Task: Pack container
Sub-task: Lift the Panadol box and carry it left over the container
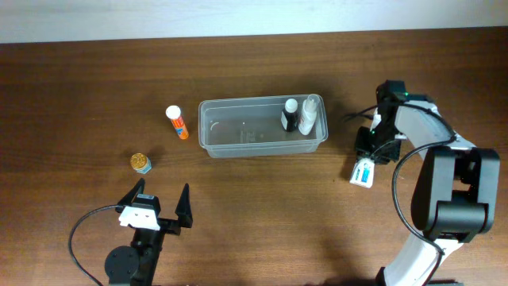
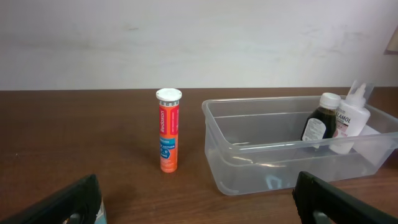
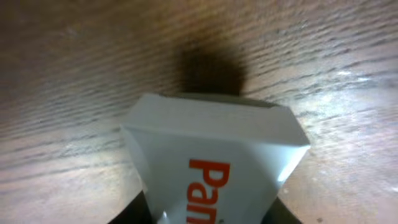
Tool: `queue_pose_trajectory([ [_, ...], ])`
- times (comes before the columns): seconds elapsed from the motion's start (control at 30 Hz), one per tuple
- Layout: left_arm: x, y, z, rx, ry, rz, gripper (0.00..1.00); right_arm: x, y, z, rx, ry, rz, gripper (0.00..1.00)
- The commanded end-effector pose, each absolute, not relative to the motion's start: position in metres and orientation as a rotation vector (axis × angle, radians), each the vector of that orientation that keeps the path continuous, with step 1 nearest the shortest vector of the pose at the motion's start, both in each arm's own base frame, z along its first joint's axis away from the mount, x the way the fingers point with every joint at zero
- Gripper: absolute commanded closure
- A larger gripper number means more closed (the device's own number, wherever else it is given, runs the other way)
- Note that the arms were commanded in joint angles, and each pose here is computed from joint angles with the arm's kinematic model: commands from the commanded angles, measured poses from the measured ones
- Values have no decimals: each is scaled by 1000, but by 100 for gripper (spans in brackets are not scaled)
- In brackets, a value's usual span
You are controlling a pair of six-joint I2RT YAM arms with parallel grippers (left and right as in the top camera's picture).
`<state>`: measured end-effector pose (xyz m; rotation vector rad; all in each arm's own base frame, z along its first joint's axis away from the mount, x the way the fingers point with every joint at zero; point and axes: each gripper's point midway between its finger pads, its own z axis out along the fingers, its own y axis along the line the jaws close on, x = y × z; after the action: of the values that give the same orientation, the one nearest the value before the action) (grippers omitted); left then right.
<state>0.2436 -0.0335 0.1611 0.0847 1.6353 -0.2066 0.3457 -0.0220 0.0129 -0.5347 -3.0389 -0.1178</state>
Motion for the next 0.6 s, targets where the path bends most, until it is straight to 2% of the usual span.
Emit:
queue_pose_trajectory([
  [0.0, 244, -31, 161, 70, 1634, -201, 1, 366, -23, 36, -542, -3085, -121, 67],
  [0.27, 244, -31, 161, 70, 1635, -201, 1, 390, -22, 118, -529, -3140, -151, 64],
  [0.4, 244, -31, 161, 70, 1635, -201, 1, 398, -2, 170, -451, -3195, -267, 64],
  [0.57, 244, -31, 161, 70, 1635, -201, 1, 399, 38, 212, -296, -3262, -327, 64],
])
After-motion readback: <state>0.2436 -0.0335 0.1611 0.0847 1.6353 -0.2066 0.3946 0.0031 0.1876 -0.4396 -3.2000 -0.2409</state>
